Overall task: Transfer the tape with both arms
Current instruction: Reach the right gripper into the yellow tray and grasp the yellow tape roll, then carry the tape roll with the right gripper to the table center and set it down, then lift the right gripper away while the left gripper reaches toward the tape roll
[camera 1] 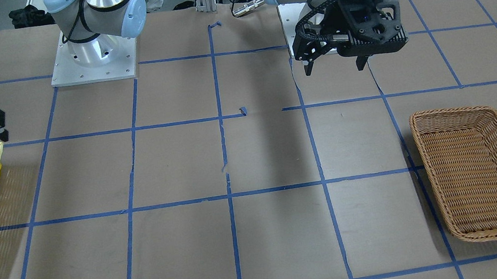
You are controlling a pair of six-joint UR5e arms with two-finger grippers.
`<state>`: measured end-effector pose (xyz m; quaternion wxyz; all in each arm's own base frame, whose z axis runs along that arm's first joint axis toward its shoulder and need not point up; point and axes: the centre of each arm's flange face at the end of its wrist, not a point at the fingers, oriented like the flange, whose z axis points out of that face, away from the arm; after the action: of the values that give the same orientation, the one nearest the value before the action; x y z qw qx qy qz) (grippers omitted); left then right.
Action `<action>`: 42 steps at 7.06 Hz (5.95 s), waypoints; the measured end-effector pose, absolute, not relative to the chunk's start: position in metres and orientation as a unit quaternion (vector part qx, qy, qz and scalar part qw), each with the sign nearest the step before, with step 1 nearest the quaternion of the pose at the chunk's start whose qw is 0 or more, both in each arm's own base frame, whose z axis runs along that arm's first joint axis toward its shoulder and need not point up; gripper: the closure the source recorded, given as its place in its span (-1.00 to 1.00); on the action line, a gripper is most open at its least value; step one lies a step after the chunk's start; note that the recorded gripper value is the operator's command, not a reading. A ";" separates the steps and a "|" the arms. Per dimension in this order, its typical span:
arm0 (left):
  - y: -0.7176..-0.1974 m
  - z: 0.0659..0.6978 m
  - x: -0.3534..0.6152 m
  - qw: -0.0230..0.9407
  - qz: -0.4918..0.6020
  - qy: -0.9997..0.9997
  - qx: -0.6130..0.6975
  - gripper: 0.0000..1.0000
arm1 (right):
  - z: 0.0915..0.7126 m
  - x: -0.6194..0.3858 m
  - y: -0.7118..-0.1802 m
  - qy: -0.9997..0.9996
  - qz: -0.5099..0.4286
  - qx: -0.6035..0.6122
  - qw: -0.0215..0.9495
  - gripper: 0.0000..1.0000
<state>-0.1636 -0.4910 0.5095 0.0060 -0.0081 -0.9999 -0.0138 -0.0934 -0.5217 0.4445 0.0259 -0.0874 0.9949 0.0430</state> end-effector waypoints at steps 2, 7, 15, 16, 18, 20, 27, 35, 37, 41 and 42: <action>-0.491 0.510 -0.164 0.006 -0.014 -1.000 -0.008 -1.00 | 0.387 -0.212 -0.528 0.989 0.047 -0.131 0.046 -1.00; -0.491 0.510 -0.164 0.006 -0.012 -1.000 -0.008 -1.00 | 0.250 -0.315 -0.552 0.988 0.057 -0.128 0.057 -0.98; -0.491 0.510 -0.163 0.005 -0.012 -1.000 -0.008 -1.00 | 0.226 -0.313 -0.543 0.987 0.083 -0.122 0.057 1.00; -0.491 0.510 -0.163 0.005 -0.012 -1.000 -0.008 -1.00 | 0.244 -0.309 -0.542 0.988 0.076 -0.123 0.047 1.00; -0.491 0.510 -0.163 0.005 -0.012 -1.000 -0.008 -1.00 | 0.300 -0.277 -0.542 0.988 0.061 -0.141 0.021 1.00; -0.491 0.510 -0.163 0.005 -0.012 -1.000 -0.008 -1.00 | 0.338 -0.194 -0.560 0.987 0.056 -0.149 0.001 1.00; -0.491 0.510 -0.163 0.006 -0.012 -1.000 -0.007 -1.00 | 0.318 0.259 -0.580 0.999 -0.026 -0.015 -0.014 1.00; -0.491 0.510 -0.163 0.005 -0.012 -1.000 -0.007 -1.00 | 0.219 0.402 -0.579 0.999 -0.012 0.023 0.047 -1.00; -0.492 0.509 -0.163 0.005 -0.013 -1.000 -0.009 -1.00 | 0.248 0.398 -0.575 0.998 -0.026 0.024 0.052 -1.00; -0.535 0.414 -0.186 0.064 -0.016 -0.991 0.117 -1.00 | 0.351 0.263 -0.587 0.999 -0.010 0.032 0.029 -1.00; -0.544 0.368 -0.208 0.069 -0.024 -0.982 0.177 -1.00 | 0.381 0.212 -0.583 0.999 0.006 0.020 0.029 -1.00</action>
<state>-0.2084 -0.5439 0.3678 0.0687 0.1771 -0.9815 -0.0235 0.2123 -0.5831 0.3811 0.0287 0.0205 0.9994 0.0056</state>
